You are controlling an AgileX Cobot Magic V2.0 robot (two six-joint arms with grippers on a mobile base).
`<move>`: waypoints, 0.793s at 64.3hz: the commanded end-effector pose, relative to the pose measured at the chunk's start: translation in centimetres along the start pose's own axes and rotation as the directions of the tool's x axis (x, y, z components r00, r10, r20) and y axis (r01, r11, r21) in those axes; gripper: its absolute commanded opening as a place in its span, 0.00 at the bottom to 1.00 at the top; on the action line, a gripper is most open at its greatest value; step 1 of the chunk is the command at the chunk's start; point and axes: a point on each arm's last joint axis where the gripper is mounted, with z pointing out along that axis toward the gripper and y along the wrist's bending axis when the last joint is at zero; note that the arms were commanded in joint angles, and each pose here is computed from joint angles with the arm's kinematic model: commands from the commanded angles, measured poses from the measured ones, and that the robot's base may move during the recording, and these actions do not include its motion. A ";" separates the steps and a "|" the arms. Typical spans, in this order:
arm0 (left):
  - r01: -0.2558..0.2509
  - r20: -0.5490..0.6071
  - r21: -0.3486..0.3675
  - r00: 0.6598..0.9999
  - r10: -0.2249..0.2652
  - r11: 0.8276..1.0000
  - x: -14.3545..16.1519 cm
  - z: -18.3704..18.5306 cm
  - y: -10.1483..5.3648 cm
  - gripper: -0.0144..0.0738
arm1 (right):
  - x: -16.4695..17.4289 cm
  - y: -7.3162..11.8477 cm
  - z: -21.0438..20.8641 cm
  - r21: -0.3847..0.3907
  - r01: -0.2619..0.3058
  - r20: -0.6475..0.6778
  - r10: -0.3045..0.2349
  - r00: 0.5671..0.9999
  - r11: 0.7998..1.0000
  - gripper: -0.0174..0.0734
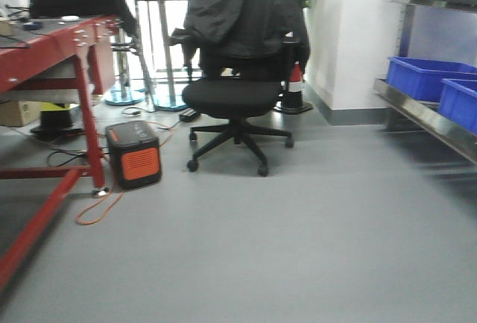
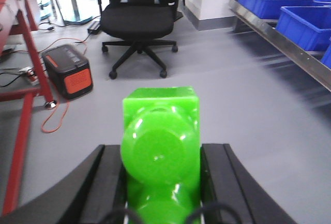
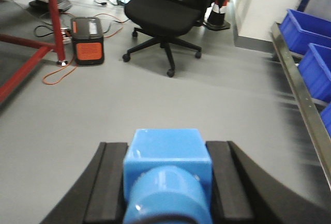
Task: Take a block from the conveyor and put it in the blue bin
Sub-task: 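Drive toward the shelf rack of blue bins holding both blocks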
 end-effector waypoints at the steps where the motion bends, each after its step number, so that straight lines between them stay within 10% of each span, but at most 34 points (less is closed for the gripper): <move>1: 0.005 0.030 0.008 1.000 -0.005 1.000 -0.3 -0.2 -0.1 0.04 | -0.4 -0.1 -0.3 0.007 0.009 0.035 -0.009 0.999 1.000 0.02; 51: 0.005 0.030 0.008 1.000 -0.005 1.000 -0.3 -0.2 -0.1 0.04 | -0.4 -0.1 -0.3 0.007 0.009 0.035 -0.009 0.999 1.000 0.02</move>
